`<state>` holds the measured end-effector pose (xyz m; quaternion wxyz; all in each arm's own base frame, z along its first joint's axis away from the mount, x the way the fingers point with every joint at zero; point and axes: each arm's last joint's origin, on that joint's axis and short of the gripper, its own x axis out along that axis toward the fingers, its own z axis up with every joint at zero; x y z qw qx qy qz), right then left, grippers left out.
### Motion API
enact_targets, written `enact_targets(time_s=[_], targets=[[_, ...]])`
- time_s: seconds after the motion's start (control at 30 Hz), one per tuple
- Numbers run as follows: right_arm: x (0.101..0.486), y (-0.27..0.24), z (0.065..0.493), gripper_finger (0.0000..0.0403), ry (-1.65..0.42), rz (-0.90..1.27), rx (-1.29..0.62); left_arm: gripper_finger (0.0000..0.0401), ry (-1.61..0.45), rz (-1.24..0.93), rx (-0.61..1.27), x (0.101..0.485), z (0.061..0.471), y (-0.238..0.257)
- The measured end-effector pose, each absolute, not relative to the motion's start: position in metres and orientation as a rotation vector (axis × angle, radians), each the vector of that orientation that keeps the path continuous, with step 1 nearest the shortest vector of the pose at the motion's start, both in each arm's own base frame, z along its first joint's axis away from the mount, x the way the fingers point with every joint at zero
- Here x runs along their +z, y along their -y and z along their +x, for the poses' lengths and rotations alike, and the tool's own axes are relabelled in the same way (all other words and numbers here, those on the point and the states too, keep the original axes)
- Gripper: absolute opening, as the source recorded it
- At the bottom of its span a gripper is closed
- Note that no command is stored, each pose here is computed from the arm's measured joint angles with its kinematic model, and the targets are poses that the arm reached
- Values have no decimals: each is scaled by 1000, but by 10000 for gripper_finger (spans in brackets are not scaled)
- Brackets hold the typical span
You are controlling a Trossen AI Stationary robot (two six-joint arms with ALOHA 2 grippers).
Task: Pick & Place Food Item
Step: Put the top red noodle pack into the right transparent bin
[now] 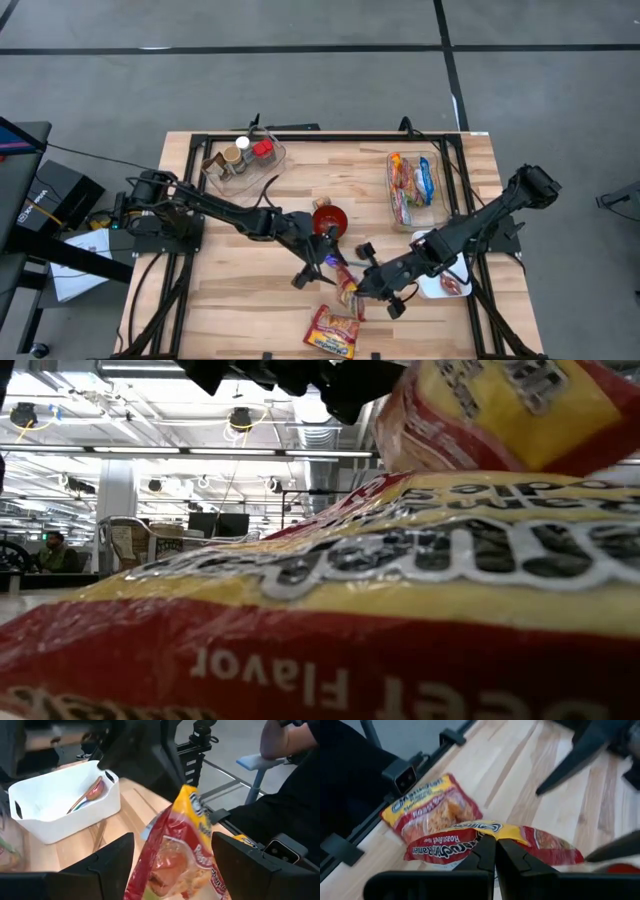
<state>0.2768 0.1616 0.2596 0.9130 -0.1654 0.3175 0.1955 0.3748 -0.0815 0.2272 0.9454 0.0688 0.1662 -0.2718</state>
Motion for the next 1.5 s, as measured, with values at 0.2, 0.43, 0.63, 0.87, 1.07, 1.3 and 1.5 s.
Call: enact_targets(time_s=[0.2, 0.43, 0.63, 0.87, 1.07, 1.3, 1.5], targets=[[263, -160, 281, 0, -604, -353, 401, 262, -318, 128, -586, 229, 375, 83], [266, -156, 286, 0, -569, -345, 379, 262, -326, 111, -584, 229, 375, 83], [269, -153, 289, 0, -540, -338, 348, 261, -328, 109, -584, 229, 375, 83], [269, -152, 290, 0, -541, -336, 343, 223, -321, 109, -580, 229, 375, 81], [269, -152, 289, 0, -543, -332, 342, 152, -331, 76, -559, 229, 377, 74], [268, -152, 289, 0, -546, -330, 341, 68, -329, 74, -552, 229, 377, 70], [268, -153, 289, 0, -550, -331, 343, 9, -308, 82, -553, 231, 378, 70]])
